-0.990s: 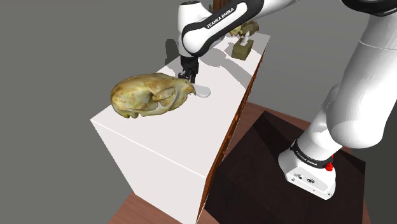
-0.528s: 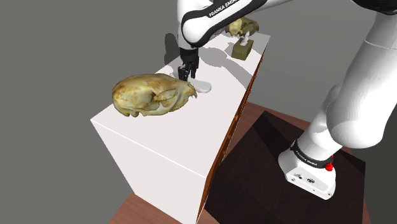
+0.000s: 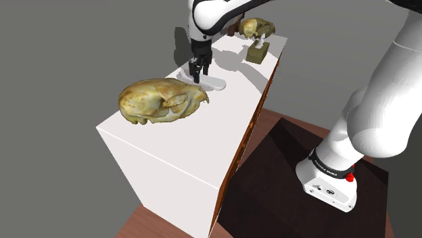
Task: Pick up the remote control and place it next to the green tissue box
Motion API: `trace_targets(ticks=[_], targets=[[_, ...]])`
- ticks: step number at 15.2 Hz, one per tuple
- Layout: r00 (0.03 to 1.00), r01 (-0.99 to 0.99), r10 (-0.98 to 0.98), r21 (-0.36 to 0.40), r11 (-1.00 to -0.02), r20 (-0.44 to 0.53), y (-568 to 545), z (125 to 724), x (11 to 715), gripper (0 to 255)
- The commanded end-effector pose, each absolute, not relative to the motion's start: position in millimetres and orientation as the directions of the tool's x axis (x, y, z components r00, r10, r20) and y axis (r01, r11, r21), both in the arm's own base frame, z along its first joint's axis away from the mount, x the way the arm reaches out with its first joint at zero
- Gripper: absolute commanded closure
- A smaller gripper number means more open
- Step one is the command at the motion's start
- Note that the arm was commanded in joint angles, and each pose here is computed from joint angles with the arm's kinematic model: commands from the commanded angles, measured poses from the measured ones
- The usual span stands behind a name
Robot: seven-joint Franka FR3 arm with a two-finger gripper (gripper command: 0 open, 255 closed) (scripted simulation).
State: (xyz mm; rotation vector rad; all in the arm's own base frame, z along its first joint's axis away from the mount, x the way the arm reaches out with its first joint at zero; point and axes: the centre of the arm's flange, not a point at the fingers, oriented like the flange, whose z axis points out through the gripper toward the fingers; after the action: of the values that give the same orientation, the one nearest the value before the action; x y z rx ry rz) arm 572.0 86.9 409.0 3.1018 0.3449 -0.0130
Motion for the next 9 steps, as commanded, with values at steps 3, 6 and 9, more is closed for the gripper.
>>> trace_targets(ticks=[3,6,9], targets=[[0.976,0.22,0.22,0.02,-0.975,-0.011,86,431,572,255],[0.976,0.22,0.22,0.02,-0.975,-0.011,86,447,572,255],[0.976,0.22,0.22,0.02,-0.975,-0.011,86,462,572,255]])
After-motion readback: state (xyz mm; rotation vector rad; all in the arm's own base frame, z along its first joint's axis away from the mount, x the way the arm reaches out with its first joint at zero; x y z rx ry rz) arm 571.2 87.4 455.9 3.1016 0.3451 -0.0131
